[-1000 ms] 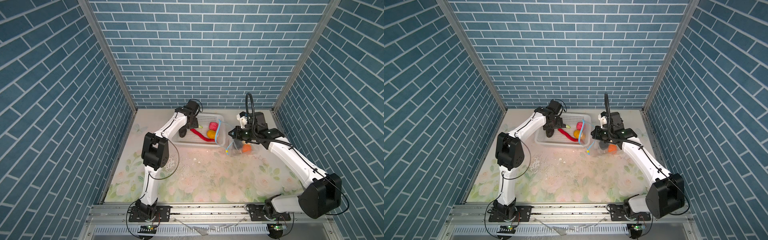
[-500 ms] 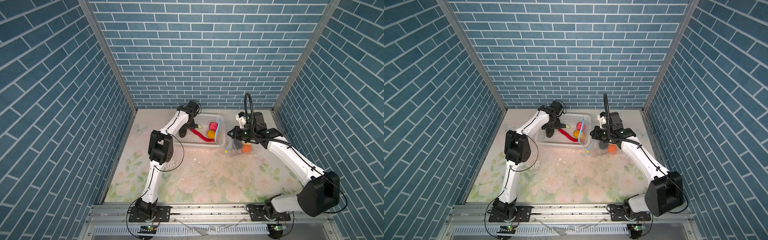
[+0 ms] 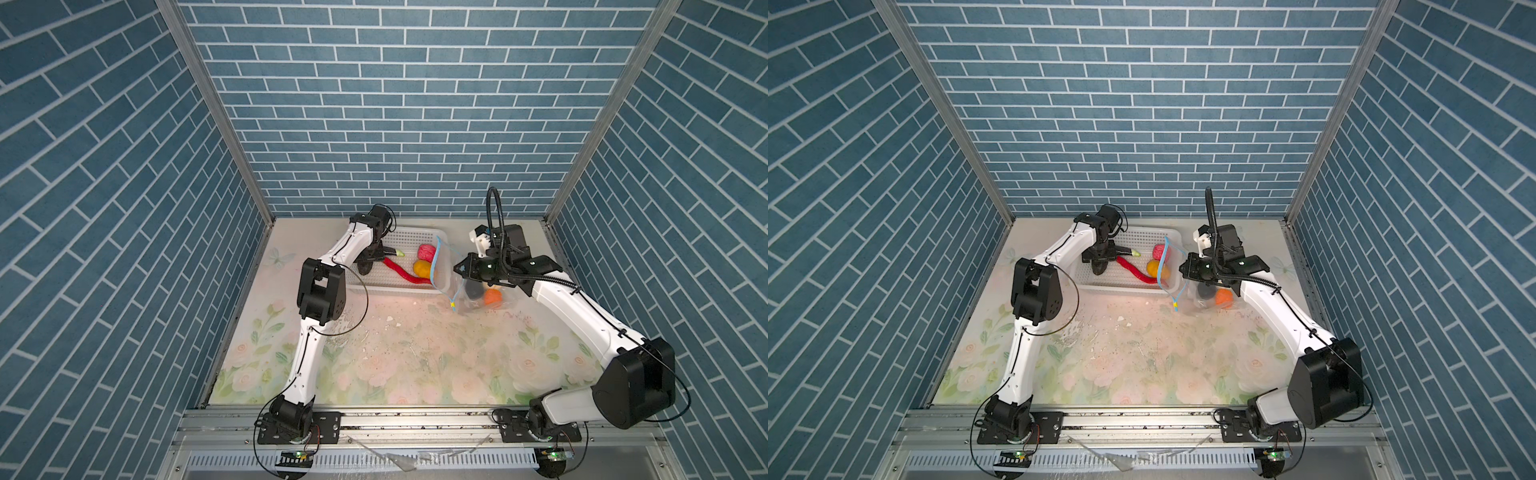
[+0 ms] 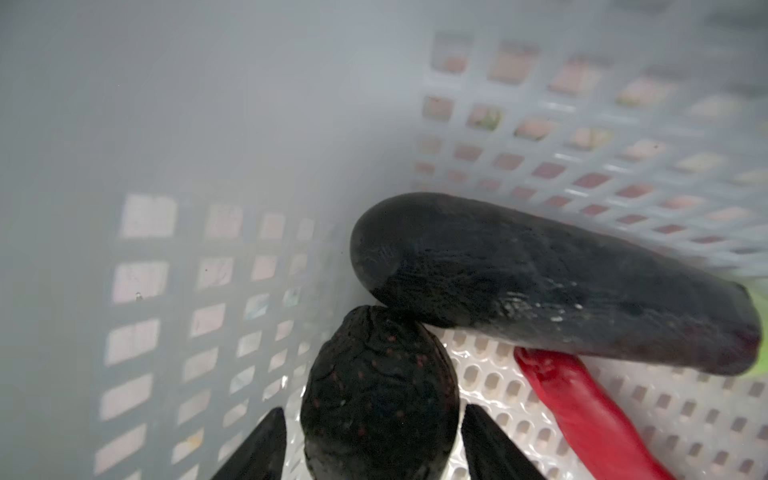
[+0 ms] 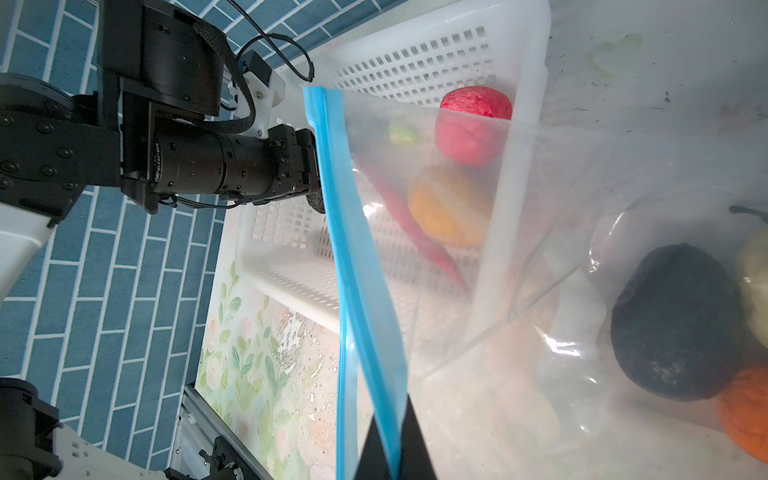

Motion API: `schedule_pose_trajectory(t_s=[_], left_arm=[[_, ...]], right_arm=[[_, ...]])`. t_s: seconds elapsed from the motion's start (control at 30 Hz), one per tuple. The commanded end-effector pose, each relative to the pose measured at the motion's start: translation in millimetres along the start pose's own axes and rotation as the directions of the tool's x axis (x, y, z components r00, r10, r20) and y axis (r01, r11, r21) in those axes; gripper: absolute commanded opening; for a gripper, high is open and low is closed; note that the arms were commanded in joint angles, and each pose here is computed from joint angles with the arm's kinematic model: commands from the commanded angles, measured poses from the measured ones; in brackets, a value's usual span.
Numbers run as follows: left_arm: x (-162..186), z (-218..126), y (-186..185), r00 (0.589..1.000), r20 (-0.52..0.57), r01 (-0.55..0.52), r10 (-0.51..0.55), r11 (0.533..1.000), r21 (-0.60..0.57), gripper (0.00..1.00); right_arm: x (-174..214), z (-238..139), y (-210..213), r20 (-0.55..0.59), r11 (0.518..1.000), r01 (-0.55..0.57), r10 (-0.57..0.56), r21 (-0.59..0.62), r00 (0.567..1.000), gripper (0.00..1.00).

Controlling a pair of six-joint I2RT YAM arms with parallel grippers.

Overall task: Place the food in the zip-top bag and seal the zipper
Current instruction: 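Lower the left gripper onto the dark avocado and close on it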

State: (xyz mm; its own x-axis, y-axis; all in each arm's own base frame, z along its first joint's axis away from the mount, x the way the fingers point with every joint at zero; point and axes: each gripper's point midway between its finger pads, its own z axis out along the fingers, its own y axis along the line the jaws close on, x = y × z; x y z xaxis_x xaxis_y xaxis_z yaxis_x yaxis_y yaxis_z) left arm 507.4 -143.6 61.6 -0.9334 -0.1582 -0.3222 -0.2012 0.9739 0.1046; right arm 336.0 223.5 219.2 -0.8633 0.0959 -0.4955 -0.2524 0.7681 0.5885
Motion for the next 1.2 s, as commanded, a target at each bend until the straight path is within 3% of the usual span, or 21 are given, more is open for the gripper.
schedule_pose_trajectory(t_s=[0.0, 0.63, 1.17], left_arm=[[1.0, 9.6, -2.4, 1.0, -0.02, -0.002, 0.002, 1.0, 0.011, 0.67], [-2.8, 11.2, -7.4, 1.0, -0.025, -0.011, 0.012, 0.999, 0.046, 0.56], [27.5, -48.4, -27.5, 0.998, 0.023, -0.07, 0.067, 0.976, 0.206, 0.48]], right_arm=[[-8.4, -2.5, 7.6, 0.014, 1.0, 0.001, -0.001, -0.021, 1.0, 0.0], [-6.7, -0.7, 7.0, 0.007, 1.0, -0.001, 0.002, -0.014, 1.0, 0.0], [-5.8, 0.7, 5.2, 0.006, 1.0, -0.002, 0.002, -0.01, 1.0, 0.0]])
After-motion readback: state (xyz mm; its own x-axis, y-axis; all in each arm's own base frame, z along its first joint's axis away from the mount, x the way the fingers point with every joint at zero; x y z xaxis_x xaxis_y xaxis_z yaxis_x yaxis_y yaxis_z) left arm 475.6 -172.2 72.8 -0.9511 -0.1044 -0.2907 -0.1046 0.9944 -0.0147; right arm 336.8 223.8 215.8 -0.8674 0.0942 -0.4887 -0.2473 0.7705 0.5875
